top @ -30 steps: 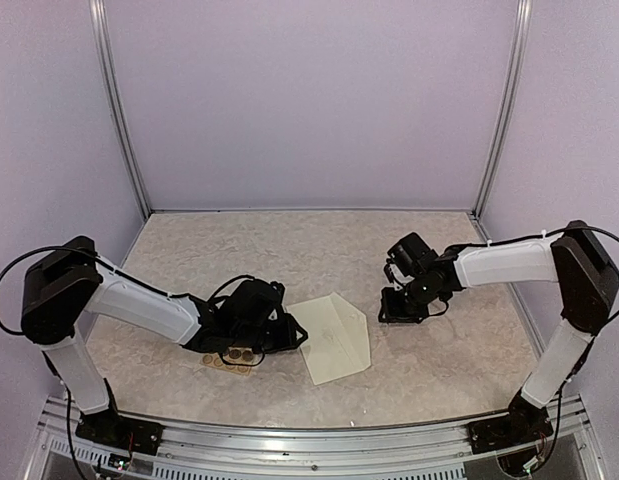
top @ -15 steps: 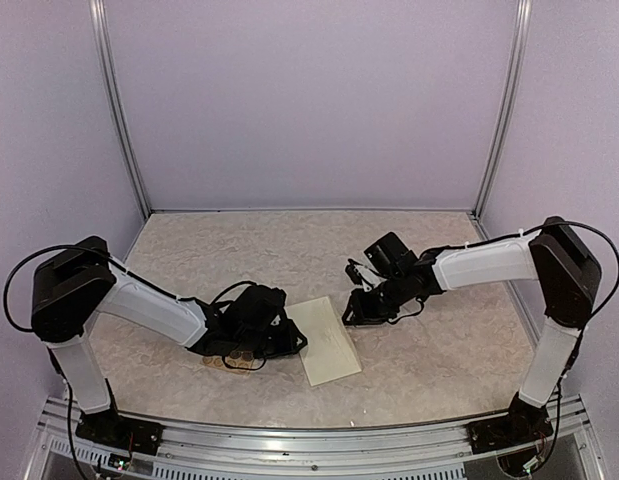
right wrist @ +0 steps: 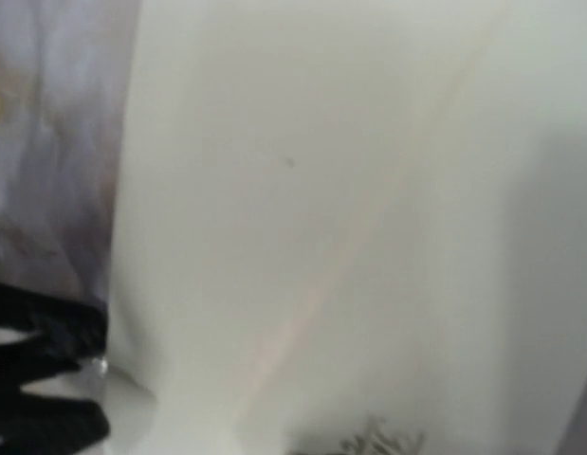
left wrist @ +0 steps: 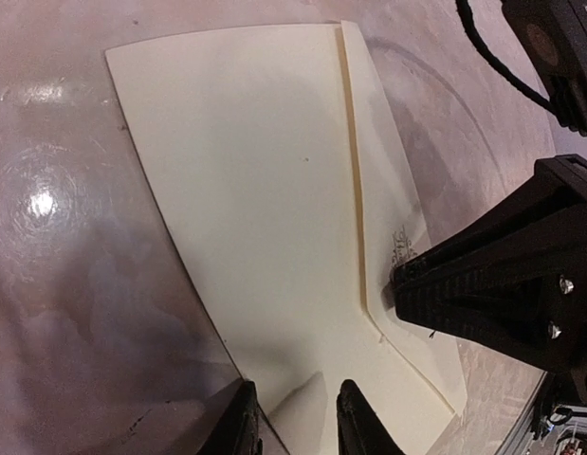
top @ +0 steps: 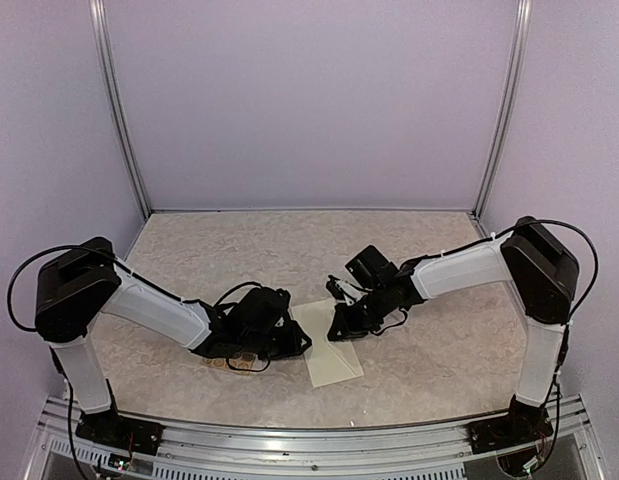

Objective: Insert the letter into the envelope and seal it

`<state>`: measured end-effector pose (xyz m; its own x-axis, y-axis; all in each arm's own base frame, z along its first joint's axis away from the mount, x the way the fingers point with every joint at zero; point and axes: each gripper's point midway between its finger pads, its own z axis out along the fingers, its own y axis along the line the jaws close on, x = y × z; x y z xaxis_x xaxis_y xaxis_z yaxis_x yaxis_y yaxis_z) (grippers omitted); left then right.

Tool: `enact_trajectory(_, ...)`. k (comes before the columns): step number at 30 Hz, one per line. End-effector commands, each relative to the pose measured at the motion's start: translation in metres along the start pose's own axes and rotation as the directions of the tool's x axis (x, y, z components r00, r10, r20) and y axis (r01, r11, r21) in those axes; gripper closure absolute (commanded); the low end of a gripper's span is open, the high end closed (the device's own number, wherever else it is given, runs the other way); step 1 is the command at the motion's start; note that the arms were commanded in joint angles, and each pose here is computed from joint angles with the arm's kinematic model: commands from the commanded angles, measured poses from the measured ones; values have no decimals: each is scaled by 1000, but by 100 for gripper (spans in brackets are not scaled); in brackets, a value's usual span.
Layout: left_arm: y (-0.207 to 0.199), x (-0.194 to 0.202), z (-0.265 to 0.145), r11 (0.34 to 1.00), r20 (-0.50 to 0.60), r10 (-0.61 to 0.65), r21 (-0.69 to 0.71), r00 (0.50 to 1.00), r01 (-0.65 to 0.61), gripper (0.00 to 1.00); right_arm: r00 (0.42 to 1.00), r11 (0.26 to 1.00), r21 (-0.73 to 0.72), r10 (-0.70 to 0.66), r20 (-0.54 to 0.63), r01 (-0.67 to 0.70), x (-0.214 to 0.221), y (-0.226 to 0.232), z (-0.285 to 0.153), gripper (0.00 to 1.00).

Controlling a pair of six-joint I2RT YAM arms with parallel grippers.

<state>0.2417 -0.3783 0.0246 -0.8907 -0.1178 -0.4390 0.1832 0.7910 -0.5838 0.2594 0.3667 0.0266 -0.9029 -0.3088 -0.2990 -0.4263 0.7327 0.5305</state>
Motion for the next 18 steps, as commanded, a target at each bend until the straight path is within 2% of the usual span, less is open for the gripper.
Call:
enact_trajectory(1,-5,11,10,1000,-29,8,4,1000,-8,74,999,999,34,15,-31,-14,8,-4,12,92)
enact_trajectory(11,-29,-5,9,999,13,32,33,999,-33,74,994,983,156,106,-33,-100,26,-36,3,92)
enact_trajectory(18,-28,-40,-47,998,131,59,-20,990,-57,62,999,997,75,13,42,-16,0,-1,-29,86)
